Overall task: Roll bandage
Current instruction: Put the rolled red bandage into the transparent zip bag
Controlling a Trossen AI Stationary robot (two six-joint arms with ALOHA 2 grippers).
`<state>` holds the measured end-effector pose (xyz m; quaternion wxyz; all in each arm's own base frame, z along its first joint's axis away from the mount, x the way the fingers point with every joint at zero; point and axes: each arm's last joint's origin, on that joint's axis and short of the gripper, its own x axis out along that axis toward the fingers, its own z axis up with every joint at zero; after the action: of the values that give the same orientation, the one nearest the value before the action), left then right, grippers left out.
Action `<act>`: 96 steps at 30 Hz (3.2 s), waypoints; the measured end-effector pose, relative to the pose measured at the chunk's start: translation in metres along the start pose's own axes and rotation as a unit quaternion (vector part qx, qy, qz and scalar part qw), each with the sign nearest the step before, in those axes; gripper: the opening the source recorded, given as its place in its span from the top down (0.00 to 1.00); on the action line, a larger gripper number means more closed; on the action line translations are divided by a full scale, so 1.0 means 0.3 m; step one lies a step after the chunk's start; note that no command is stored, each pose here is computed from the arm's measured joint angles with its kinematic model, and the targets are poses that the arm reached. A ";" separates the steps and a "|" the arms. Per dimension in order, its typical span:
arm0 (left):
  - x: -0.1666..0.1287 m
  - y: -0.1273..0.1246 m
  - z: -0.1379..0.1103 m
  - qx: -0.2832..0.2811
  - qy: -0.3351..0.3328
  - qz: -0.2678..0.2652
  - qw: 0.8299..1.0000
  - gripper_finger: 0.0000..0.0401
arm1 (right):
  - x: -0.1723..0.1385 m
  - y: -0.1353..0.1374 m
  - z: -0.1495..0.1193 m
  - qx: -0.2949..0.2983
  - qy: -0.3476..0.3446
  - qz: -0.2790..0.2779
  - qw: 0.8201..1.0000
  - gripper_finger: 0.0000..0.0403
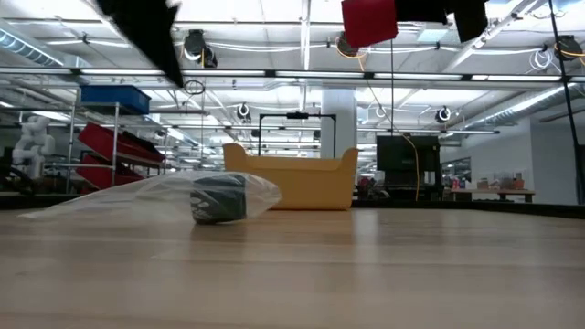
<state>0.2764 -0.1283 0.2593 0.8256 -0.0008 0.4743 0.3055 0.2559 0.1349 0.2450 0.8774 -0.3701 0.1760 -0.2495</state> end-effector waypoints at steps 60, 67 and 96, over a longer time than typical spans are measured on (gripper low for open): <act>0.192 -0.095 -0.285 0.374 -0.044 -0.069 0.924 0.81 | -0.041 0.007 0.016 -0.024 -0.009 -0.010 1.000 0.92; 0.195 -0.107 -0.286 0.474 -0.060 -0.065 0.876 0.59 | -0.047 0.009 0.017 -0.026 -0.009 -0.011 1.000 0.92; 0.325 -0.188 -0.325 0.623 -0.081 0.064 0.776 0.48 | -0.052 0.011 0.018 -0.031 -0.009 -0.012 0.999 0.92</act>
<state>0.2641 -0.1535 0.1130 0.6597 0.5684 0.4916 -0.0058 0.2469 0.1486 0.2482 0.8638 -0.4018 0.1714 -0.2512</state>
